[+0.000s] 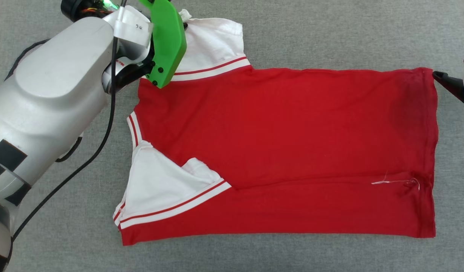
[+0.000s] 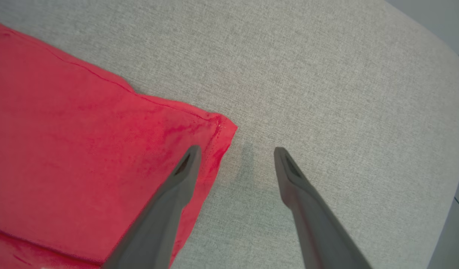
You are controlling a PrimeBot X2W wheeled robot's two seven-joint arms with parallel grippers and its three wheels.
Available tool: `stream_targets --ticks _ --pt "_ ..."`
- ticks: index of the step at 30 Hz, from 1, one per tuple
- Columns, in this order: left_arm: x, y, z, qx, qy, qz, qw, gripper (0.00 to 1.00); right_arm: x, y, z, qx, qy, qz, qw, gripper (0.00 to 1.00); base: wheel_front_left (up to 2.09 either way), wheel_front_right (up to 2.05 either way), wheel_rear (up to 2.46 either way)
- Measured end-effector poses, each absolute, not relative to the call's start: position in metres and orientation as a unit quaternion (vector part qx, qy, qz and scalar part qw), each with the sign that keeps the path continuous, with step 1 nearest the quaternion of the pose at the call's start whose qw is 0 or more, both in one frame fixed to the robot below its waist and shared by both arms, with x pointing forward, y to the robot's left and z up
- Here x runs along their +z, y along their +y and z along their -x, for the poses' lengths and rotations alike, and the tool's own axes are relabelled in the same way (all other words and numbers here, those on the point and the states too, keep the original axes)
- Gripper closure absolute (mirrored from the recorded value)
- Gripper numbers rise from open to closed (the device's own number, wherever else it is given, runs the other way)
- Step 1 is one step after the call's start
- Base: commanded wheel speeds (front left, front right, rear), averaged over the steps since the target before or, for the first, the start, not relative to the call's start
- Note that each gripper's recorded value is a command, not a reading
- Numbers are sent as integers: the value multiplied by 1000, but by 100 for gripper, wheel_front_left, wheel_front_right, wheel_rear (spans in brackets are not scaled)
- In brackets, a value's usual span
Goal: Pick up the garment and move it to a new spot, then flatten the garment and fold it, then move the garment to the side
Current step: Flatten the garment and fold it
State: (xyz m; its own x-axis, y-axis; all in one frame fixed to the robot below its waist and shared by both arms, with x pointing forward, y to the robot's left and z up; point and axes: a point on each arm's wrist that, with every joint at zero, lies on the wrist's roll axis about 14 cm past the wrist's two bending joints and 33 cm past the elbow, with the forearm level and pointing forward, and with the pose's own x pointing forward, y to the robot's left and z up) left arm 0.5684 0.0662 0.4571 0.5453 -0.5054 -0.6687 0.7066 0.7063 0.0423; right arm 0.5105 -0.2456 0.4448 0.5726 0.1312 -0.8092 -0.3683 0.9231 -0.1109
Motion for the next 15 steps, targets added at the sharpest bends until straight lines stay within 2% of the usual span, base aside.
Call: stream_targets --ticks 5,11,14,15 --pt "451 69 -567 -354 322 -155 864 100 416 -239 -518 144 476 124 859 0 0 0 0" --pt "443 77 -569 -349 328 -154 865 100 372 -226 -508 158 522 106 832 0 0 0 0" --pt "439 78 -569 -348 330 -153 864 100 366 -225 -508 161 524 102 830 0 0 0 0" --pt "439 78 -569 -348 330 -153 864 100 367 -225 -510 163 514 103 836 100 0 0 0"
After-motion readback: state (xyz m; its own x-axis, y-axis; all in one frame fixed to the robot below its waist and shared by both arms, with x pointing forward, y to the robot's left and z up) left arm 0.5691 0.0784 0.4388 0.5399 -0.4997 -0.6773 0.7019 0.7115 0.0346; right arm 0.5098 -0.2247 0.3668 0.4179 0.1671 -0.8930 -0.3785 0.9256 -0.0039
